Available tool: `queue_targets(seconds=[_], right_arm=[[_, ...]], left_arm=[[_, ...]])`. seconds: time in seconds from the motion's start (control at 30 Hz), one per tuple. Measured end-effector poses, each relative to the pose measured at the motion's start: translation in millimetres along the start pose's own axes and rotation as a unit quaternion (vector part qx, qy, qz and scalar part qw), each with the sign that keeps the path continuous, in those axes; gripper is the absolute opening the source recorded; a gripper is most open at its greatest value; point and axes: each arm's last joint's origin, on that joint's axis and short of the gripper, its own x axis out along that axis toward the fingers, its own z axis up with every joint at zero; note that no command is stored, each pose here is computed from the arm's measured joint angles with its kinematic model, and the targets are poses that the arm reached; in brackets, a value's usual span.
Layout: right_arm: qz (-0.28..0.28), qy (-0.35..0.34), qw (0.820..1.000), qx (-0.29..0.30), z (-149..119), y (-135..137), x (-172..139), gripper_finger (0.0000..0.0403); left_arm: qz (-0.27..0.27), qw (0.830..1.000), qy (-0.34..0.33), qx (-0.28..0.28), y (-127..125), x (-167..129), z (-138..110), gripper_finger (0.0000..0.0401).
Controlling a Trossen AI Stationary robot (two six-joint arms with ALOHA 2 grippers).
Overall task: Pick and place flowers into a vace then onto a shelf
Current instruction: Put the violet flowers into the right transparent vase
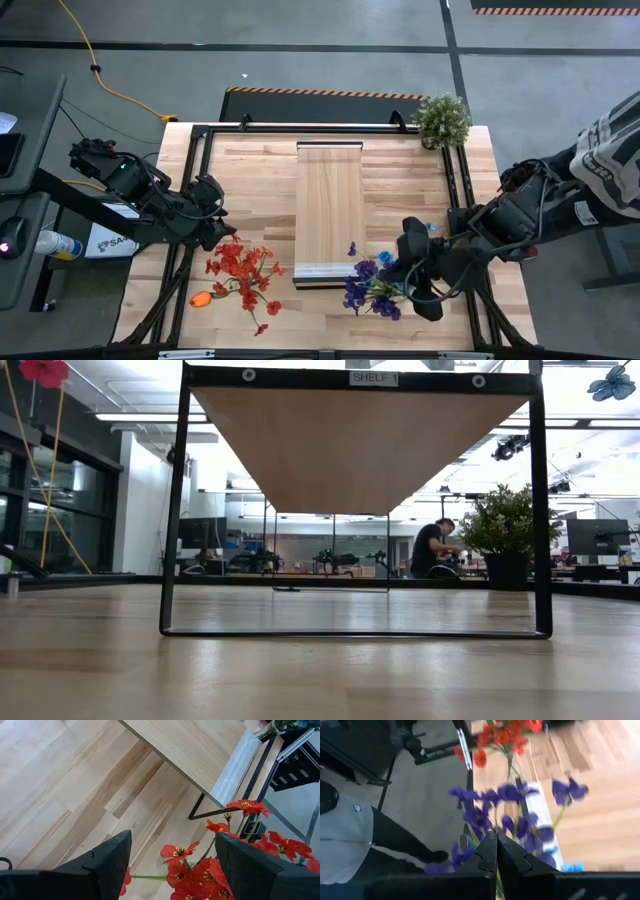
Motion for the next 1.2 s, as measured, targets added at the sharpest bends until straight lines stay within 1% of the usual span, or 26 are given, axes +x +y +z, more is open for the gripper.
queue_targets(seconds=[0.1, 0.27, 0.53, 0.8, 1.0, 1.2], right_arm=[[-0.004, 0.017, 1.0, 0.019, -1.4, -1.7, 2.9, 0.0], [-0.003, 0.02, 1.0, 0.021, -1.2, -0.9, 7.1, 0.0], [0.001, 0.049, 0.998, 0.039, -3.5, 1.8, 21.2, 0.0], [-0.027, 0.08, 0.993, 0.082, -10.3, -2.4, 21.0, 0.0], [-0.03, 0.091, 0.992, 0.086, -12.3, -1.0, 26.1, 0.0], [-0.03, 0.112, 0.987, 0.114, -17.6, 1.5, 25.3, 0.0]], left_arm=[[0.0, 1.0, 0.0, 0.001, 0.0, 0.0, 0.0, 0.0321], [0.001, 1.0, -0.003, 0.001, 0.1, -0.1, 0.2, 0.0319], [0.002, 1.0, -0.005, 0.0, 0.1, 0.0, 0.3, 0.0321], [-0.001, 1.0, -0.006, -0.001, -0.5, 0.0, 0.5, 0.0321], [-0.001, 1.0, -0.006, -0.001, -0.5, 0.0, 0.6, 0.032], [-0.001, 1.0, -0.006, -0.001, -0.6, 0.0, 0.6, 0.0321]])
